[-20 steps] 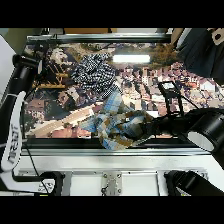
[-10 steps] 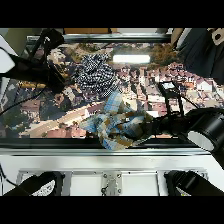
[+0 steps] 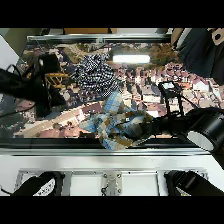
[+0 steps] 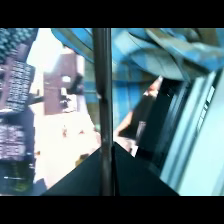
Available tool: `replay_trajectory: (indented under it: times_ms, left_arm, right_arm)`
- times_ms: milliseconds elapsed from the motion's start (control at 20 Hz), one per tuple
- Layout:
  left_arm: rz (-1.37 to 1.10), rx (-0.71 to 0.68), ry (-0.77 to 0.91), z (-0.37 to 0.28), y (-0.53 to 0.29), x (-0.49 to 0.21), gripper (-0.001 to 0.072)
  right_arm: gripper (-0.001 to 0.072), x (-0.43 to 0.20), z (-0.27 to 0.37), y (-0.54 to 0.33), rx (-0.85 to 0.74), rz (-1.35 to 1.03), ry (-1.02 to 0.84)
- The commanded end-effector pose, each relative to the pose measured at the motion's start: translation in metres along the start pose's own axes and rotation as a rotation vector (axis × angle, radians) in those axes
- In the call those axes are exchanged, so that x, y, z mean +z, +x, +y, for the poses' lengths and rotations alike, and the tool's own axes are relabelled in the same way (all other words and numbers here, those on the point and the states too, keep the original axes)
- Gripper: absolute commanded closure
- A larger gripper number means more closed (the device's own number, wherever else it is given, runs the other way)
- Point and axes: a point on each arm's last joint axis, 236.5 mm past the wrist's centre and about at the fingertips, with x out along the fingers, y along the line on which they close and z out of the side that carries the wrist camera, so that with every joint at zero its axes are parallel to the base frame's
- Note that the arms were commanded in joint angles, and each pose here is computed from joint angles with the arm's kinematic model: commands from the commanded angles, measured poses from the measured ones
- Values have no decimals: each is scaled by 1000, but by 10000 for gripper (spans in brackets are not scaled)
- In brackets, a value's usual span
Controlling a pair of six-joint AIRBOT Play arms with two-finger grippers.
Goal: Fold the clothes and pants, and hang the long-sleeved shirts on hangers.
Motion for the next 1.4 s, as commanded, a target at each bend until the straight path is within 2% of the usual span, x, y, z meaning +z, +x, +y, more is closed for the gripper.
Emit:
replay_trajectory:
  times_ms: [0, 200, 550, 850, 1100, 1250, 1350]
  left_arm:
    - [34, -136, 62, -34, 22, -39, 695]
    - [-92, -262, 20, -61, 43, -45, 695]
    - [-134, -360, 18, -81, 73, -66, 695]
    - [-164, -350, 35, -80, 83, -65, 695]
    - [-168, -326, 59, -75, 77, -61, 696]
    - [-171, -297, 79, -68, 70, -55, 696]
    - [-165, -331, 64, -74, 78, -58, 695]
  right_arm:
    - [697, 0, 0, 0, -1, 1, 0]
    - [697, 0, 0, 0, -1, 1, 0]
    - [696, -1, 1, 0, 2, 3, 1]
    - [697, -4, -6, -10, -7, -2, -101]
    - [698, -1, -63, -31, -155, 48, 14]
    - [698, 16, -82, -44, -177, 12, 69]
    - [698, 27, -82, -53, -171, -17, 57]
